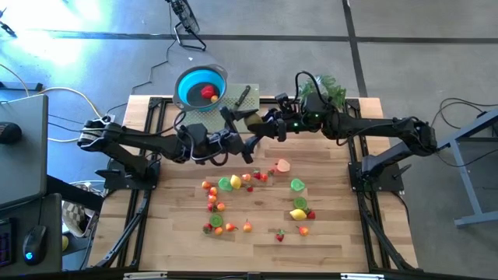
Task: Pick & Place Fruit
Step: Put the kiwi into the strainer bowl on the shelf
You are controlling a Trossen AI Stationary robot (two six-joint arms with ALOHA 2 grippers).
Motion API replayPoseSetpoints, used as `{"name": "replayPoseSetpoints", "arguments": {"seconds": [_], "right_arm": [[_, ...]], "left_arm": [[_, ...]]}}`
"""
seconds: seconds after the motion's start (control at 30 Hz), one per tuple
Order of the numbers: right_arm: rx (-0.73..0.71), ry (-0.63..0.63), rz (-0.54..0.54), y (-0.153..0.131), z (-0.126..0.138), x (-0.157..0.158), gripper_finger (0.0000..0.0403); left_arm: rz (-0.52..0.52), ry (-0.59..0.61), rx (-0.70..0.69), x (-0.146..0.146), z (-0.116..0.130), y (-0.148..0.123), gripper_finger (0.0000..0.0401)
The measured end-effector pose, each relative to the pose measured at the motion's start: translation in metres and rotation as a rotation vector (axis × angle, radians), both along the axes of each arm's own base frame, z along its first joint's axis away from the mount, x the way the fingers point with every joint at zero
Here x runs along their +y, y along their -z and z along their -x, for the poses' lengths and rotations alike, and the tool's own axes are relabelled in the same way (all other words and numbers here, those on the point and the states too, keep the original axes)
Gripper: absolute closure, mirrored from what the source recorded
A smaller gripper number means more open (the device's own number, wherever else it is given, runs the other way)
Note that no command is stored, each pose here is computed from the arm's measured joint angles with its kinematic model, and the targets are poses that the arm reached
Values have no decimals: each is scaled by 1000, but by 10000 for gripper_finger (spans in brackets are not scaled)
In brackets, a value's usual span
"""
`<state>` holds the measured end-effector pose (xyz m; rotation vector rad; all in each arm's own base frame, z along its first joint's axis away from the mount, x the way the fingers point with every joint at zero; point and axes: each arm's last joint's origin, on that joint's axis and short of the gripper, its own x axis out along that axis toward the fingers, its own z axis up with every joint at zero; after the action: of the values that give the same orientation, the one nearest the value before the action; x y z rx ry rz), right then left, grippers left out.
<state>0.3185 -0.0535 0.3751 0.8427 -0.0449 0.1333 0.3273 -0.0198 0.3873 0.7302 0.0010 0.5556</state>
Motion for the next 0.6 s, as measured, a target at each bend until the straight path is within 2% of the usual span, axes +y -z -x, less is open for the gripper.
{"name": "replayPoseSetpoints", "arguments": {"seconds": [0.6], "right_arm": [[-2,-20,2,0,0,0,157]], "left_arm": [[4,-23,5,0,0,1,91]]}}
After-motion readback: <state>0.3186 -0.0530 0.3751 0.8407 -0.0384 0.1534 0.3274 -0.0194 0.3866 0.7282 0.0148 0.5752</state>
